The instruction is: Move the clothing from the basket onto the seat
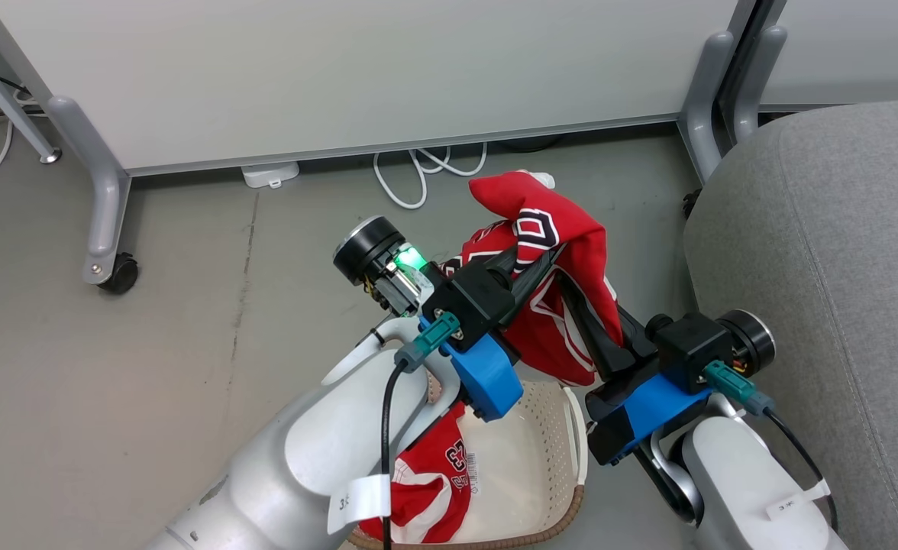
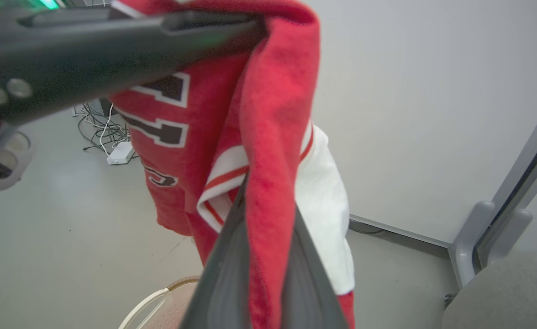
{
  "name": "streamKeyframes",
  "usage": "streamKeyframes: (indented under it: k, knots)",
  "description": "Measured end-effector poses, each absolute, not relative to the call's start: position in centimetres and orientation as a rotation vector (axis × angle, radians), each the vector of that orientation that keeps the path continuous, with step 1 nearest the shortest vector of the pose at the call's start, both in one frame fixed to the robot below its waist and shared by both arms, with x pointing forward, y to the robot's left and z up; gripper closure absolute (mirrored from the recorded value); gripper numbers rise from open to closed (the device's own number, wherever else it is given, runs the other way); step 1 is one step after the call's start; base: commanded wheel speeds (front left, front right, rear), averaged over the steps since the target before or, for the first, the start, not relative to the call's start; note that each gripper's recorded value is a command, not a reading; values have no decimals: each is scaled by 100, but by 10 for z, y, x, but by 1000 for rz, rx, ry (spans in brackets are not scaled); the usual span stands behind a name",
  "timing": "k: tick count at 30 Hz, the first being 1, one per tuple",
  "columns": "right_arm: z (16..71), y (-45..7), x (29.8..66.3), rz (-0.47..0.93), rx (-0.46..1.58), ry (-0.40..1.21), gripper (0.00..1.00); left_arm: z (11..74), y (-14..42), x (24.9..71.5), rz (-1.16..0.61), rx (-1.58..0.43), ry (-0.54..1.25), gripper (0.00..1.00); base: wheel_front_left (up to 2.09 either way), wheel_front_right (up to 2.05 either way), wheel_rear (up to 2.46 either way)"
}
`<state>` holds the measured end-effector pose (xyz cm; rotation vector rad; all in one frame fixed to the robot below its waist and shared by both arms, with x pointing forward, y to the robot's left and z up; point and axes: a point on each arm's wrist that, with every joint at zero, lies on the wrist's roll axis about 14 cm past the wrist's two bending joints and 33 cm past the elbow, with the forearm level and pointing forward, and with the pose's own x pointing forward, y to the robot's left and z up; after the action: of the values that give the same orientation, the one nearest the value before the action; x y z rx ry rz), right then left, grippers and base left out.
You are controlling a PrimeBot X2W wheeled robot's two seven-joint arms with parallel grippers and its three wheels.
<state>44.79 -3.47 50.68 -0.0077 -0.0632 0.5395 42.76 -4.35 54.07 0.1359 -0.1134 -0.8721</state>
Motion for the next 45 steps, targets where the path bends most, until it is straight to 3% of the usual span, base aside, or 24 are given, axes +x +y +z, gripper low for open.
streamKeyframes:
  k: [2, 3, 4, 23, 45]
  knots:
    - [507, -36, 448, 537, -4, -64, 100, 540, -43, 428, -871, 134, -112, 95, 0, 0, 0]
    - [507, -36, 449, 536, -4, -65, 100, 541, -43, 429, -868, 132, -112, 18, 0, 0, 0]
    - [508, -36, 449, 535, -4, -65, 100, 541, -42, 429, -865, 131, -112, 0, 0, 0, 0]
    - [518, -64, 458, 447, 25, -96, 100, 524, -47, 433, -877, 132, -73, 0, 0, 0, 0]
    - [515, -197, 447, 82, 2, -93, 100, 495, -118, 409, -1104, 87, -31, 0, 0, 0, 0]
